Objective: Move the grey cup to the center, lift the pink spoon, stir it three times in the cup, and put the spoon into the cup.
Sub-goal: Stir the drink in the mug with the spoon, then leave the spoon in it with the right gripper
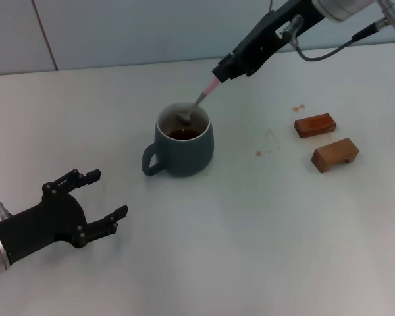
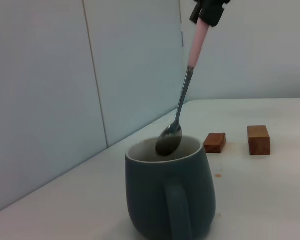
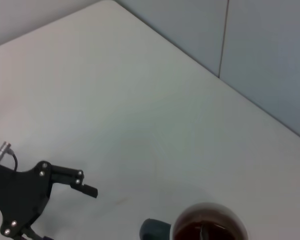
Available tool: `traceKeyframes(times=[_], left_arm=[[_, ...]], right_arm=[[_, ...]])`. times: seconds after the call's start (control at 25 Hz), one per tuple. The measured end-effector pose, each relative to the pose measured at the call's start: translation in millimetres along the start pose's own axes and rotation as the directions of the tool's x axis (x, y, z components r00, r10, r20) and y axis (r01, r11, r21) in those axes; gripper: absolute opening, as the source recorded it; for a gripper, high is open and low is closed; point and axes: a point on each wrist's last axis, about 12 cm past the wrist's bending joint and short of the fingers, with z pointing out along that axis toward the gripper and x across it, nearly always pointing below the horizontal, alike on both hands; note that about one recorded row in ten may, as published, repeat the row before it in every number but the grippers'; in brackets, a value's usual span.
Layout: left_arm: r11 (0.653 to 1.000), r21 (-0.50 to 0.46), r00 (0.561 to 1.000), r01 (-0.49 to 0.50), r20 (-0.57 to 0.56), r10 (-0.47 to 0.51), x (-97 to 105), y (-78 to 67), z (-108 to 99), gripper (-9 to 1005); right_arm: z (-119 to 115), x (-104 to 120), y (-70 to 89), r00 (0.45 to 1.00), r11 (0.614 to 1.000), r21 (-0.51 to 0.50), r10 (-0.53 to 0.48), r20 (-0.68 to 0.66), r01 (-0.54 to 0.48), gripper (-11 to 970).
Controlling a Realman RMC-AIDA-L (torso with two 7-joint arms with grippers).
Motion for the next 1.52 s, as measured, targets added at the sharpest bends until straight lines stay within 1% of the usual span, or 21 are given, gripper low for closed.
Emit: traceKeyframes(times=[0.12,0.2,0.36,0.4,0.48,0.6,0.68,0.8,0.92,1.04,1.16,1.2,1.36,1.44,1.52], left_arm=[[1.000,0.000,1.000,0.000,0.001,0.000,0,-0.1,0,836],[1.000,0.002,1.000,0.002,0.002,-0.002,0,-0.9,1,836],[1.000,0.002,1.000,0.002,0.003,-0.002,0,-0.9,1,836],[1.000,0.002,1.000,0.002,0.003,-0.002,0,-1.0,1,836],[1.000,0.002,1.000,0.002,0.004,-0.002,0,-1.0,1,836],[1.000,0.003,1.000,0.002,0.004,-0.002,0,-1.0,1,836],[1.000,0.003,1.000,0.002,0.004,-0.002,0,-1.1,1,836],[1.000,0.005,1.000,0.002,0.006,-0.002,-1,-1.1,1,836],[1.000,0.006,1.000,0.002,0.006,-0.002,-1,-1.1,1,836],[1.000,0.008,1.000,0.000,0.007,0.000,-1,-0.7,2,836],[1.000,0.006,1.000,-0.001,0.005,0.001,-1,-0.5,2,836],[1.000,0.006,1.000,-0.001,0.005,0.001,-1,-0.4,2,836],[1.000,0.006,1.000,0.001,0.004,-0.001,-1,-0.8,2,836],[1.000,0.006,1.000,0.002,0.005,-0.002,-1,-0.9,2,836],[1.000,0.007,1.000,0.003,0.005,-0.003,-1,-1.3,3,836]], right_arm=[[5,0,-2.5,1.000,1.000,-0.001,0.005,-0.007,-0.005,111],[16,0,-5.5,1.000,1.000,-0.014,0.009,-0.029,-0.009,111],[25,1,-8.3,0.998,1.000,-0.010,0.012,-0.055,-0.013,110],[31,1,-7.9,0.997,1.000,-0.014,0.013,-0.072,-0.014,110],[34,1,-7.1,0.996,1.000,-0.020,0.012,-0.083,-0.013,110],[46,-1,-1.2,0.994,0.999,-0.033,-0.006,-0.107,0.003,110],[49,-1,0.0,0.994,0.999,-0.038,-0.010,-0.109,0.006,110],[58,-8,3.6,0.994,0.998,-0.052,-0.024,-0.104,0.018,110],[61,-11,2.8,0.995,0.999,-0.045,-0.025,-0.097,0.021,110],[64,-13,-1.4,0.996,0.999,-0.028,-0.021,-0.090,0.018,110],[62,-14,-6.8,0.995,1.000,0.001,-0.020,-0.093,0.020,110],[60,-13,-10.4,0.995,1.000,0.024,-0.017,-0.103,0.020,110],[56,-9,-14.2,0.992,0.999,0.050,-0.005,-0.130,0.011,110],[54,-6,-14.6,0.989,0.999,0.052,0.006,-0.146,0.001,110],[53,-4,-11.6,0.988,0.999,0.037,0.008,-0.152,-0.003,110]])
